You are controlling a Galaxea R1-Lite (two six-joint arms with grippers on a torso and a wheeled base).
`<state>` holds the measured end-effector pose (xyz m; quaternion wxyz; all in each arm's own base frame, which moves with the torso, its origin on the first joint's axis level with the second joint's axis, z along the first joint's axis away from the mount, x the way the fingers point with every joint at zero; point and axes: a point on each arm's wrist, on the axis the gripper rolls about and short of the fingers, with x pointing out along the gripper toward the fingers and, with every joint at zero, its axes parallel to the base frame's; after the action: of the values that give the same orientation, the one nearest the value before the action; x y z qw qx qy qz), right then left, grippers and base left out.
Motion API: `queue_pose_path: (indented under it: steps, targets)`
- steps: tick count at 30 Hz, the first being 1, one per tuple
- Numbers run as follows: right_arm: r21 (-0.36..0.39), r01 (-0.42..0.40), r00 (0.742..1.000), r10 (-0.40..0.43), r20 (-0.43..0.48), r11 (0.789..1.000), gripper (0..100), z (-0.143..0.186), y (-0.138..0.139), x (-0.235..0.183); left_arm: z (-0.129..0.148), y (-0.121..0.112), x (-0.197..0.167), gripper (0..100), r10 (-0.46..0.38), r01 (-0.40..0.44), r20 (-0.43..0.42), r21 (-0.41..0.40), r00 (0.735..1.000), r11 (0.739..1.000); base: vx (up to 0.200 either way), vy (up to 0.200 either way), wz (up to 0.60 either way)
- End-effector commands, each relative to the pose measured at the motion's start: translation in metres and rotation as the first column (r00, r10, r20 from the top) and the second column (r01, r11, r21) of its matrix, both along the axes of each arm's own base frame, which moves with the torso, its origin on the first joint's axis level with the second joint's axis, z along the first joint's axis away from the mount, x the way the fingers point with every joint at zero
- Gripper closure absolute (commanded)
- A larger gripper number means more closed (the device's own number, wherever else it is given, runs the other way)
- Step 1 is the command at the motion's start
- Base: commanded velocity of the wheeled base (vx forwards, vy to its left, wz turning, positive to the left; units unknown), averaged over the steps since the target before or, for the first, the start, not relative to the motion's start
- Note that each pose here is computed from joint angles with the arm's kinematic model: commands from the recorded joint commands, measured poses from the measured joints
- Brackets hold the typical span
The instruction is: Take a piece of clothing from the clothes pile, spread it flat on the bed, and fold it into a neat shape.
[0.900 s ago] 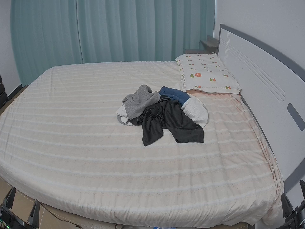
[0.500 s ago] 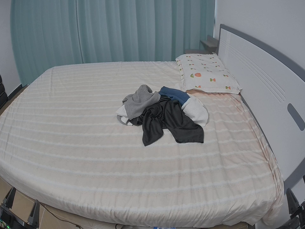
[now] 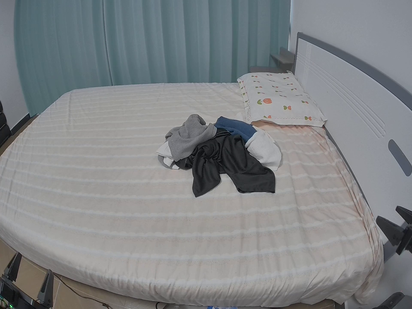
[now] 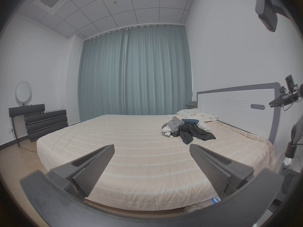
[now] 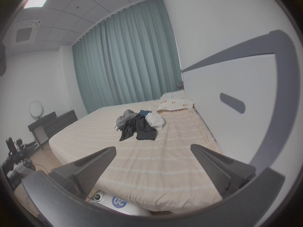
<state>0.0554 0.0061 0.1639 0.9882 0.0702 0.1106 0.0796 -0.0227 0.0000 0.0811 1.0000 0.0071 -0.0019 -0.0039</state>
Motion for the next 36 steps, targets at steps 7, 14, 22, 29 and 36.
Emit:
queue_pose_path:
  steps: [7,14,22,29,36]
  targets:
    - [0.154,0.024,0.929,0.035,-0.369,0.988,0,-0.054,0.090,0.239,-0.005,0.000,0.001,0,0.000,0.000,-0.015,-0.003,1.000,1.000,0.000,0.000,0.00]
    - [0.151,0.086,0.926,-0.023,-0.377,0.985,0,-0.093,0.119,0.316,-0.005,0.000,0.001,0,0.000,0.000,-0.015,-0.007,1.000,1.000,0.000,0.000,0.00]
    - [0.154,0.109,0.925,-0.043,-0.378,0.982,0,-0.122,0.136,0.371,-0.005,0.000,0.001,0,0.000,0.000,-0.013,-0.011,1.000,1.000,0.000,0.000,0.00]
    - [0.139,0.117,0.911,-0.051,-0.409,0.983,0,-0.153,0.143,0.395,-0.005,0.000,0.001,0,0.000,0.000,-0.015,-0.010,1.000,1.000,0.000,0.000,0.00]
    - [0.116,0.174,0.905,-0.113,-0.410,0.978,0,-0.187,0.136,0.420,-0.005,0.000,0.001,0,0.000,0.000,-0.013,-0.010,1.000,1.000,0.000,0.000,0.00]
